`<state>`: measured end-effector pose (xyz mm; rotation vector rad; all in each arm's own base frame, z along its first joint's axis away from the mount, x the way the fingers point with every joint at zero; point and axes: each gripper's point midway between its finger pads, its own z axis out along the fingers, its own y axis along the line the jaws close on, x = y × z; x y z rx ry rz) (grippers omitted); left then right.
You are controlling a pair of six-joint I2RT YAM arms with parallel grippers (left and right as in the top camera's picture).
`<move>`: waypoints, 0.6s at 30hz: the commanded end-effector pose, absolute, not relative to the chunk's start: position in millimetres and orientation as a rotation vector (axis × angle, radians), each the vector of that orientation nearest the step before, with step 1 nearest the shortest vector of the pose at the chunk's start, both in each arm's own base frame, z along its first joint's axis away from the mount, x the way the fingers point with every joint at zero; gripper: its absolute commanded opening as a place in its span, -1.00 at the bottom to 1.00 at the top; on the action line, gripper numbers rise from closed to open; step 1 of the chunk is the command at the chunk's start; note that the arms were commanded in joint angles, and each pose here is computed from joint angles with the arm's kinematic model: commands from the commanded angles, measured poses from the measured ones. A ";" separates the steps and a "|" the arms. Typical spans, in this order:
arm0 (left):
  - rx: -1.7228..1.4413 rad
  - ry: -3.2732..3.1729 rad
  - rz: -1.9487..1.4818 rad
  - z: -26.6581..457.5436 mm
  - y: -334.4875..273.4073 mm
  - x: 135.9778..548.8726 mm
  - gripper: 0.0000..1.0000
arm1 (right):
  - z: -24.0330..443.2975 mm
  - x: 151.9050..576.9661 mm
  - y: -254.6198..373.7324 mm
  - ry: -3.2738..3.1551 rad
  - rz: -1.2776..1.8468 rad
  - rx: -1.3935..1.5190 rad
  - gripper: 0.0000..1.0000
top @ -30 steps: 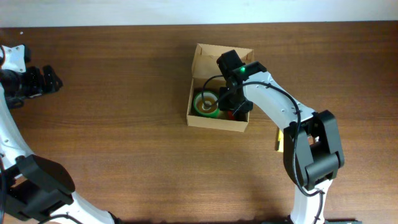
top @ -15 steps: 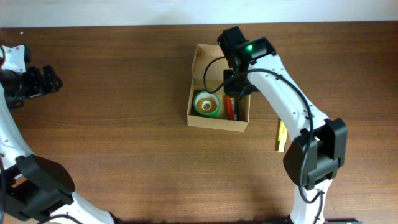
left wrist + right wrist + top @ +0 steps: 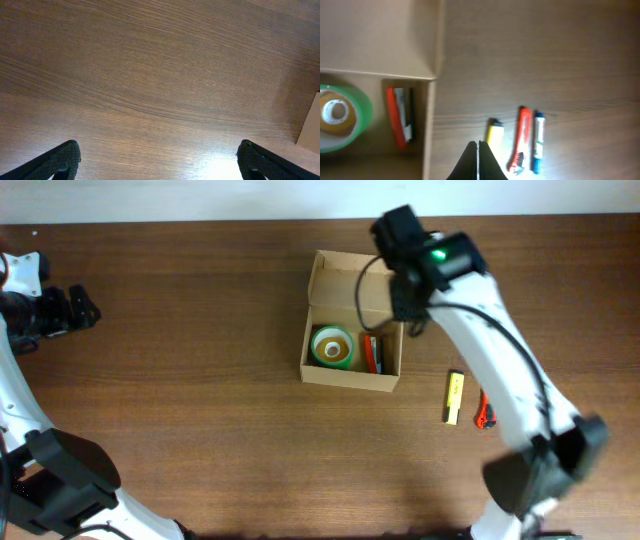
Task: Pack container
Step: 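Move the right gripper to the yellow highlighter and grasp it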
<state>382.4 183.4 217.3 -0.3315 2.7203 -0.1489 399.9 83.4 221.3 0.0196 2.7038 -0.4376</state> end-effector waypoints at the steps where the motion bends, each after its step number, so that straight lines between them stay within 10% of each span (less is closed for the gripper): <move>1: -0.311 2.718 -0.160 217.5 181.2 382.6 1.00 | 249.2 373.4 40.1 2.615 -0.503 0.124 -0.92; 9: -0.312 2.719 -0.160 217.4 181.3 382.4 1.00 | 221.9 285.4 -12.4 2.699 -0.426 0.266 -0.92; 18: -0.312 2.719 -0.160 217.4 181.3 382.4 1.00 | 131.5 236.8 15.7 3.055 -0.004 0.435 -0.44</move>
